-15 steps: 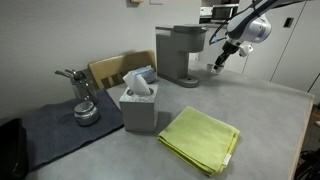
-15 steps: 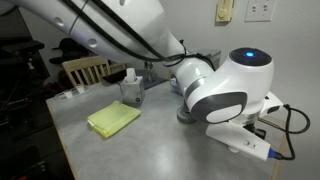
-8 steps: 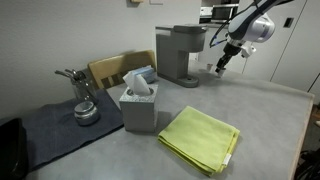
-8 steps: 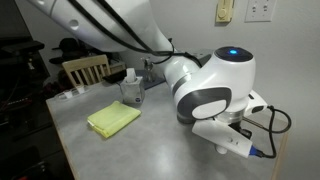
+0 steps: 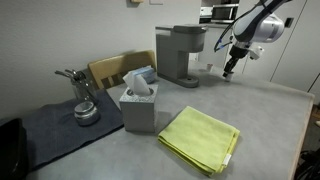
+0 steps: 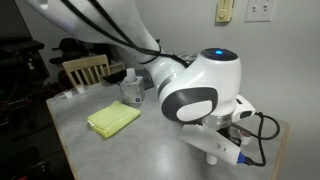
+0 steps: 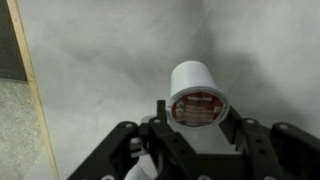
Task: Move the white cups one at a time to the front of the coffee maker
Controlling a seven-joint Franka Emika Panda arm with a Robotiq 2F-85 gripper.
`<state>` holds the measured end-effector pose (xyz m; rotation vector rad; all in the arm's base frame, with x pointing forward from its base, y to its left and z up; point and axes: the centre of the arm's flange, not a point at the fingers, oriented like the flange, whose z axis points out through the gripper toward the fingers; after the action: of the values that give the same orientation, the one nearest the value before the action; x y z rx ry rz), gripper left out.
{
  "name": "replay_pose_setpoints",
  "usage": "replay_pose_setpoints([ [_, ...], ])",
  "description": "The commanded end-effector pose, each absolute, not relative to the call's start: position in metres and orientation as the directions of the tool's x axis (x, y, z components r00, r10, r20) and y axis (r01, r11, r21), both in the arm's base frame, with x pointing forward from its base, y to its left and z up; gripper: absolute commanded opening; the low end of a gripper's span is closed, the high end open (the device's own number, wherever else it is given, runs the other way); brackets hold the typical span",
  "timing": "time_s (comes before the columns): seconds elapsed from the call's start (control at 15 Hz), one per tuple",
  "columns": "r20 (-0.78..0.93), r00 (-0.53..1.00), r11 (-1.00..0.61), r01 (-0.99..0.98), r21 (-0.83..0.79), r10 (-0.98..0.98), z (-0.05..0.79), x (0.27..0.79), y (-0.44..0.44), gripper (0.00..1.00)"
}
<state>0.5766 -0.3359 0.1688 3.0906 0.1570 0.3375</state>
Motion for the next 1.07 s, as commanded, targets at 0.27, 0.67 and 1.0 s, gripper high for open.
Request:
replay_pose_setpoints([
  [0.27, 0.193, 0.966, -0.985, 0.16, 0.065, 0.17, 0.169, 0.514, -0.315, 0.42],
  [0.67, 0.203, 0.964, -0.984, 0.16, 0.077, 0.172, 0.168, 0.497, -0.278, 0.41],
  [1.0, 0.206, 0.961, -0.983, 0.173, 0.063, 0.183, 0.17, 0.49, -0.246, 0.39],
])
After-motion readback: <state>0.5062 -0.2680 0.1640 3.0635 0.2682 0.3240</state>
